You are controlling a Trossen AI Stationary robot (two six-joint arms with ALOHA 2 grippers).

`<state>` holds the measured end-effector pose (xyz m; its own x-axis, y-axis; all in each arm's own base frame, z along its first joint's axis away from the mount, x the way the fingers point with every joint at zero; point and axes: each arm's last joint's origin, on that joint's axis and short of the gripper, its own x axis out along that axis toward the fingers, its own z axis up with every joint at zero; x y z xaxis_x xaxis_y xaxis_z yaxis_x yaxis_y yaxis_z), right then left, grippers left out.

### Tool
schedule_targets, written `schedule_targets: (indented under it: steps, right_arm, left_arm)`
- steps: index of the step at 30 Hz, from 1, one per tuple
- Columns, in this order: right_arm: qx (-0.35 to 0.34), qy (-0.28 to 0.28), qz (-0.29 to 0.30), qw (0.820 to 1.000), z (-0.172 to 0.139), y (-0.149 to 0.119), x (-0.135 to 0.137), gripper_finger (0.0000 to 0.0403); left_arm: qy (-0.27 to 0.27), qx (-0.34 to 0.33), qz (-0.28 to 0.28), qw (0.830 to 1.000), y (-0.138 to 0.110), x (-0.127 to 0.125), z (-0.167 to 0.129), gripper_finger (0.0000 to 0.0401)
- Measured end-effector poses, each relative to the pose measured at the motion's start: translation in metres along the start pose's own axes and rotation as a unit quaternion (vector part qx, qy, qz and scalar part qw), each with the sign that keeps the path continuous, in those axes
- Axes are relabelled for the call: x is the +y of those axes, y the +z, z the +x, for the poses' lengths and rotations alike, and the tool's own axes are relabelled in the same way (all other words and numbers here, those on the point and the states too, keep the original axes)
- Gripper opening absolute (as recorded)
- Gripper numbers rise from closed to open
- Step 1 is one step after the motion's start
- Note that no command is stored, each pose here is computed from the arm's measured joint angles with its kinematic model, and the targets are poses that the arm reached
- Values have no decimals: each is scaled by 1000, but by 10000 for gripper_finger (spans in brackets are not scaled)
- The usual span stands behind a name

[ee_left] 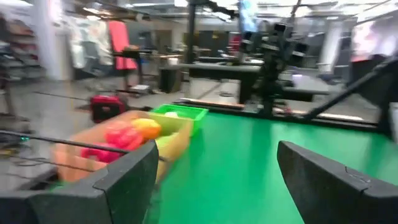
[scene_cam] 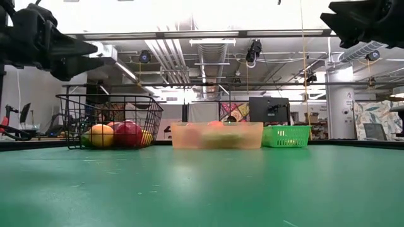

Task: Sort produce into baskets
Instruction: Return to Home Position

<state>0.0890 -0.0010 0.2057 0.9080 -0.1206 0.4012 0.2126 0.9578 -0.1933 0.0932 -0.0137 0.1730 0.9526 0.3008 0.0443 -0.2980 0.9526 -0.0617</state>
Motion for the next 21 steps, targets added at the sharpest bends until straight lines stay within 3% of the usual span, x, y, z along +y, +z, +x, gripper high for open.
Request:
schedule_targets:
  steps: [5, 21]
  right_arm:
    - [48, 13, 1, 999, 0, -9, 3, 240]
    - [100, 18, 81, 992, 1, -19, 6, 242]
  left_arm:
    - [60, 8, 29, 998, -2, 3, 1, 308]
    - [58, 26, 44, 997, -5, 1, 3, 308]
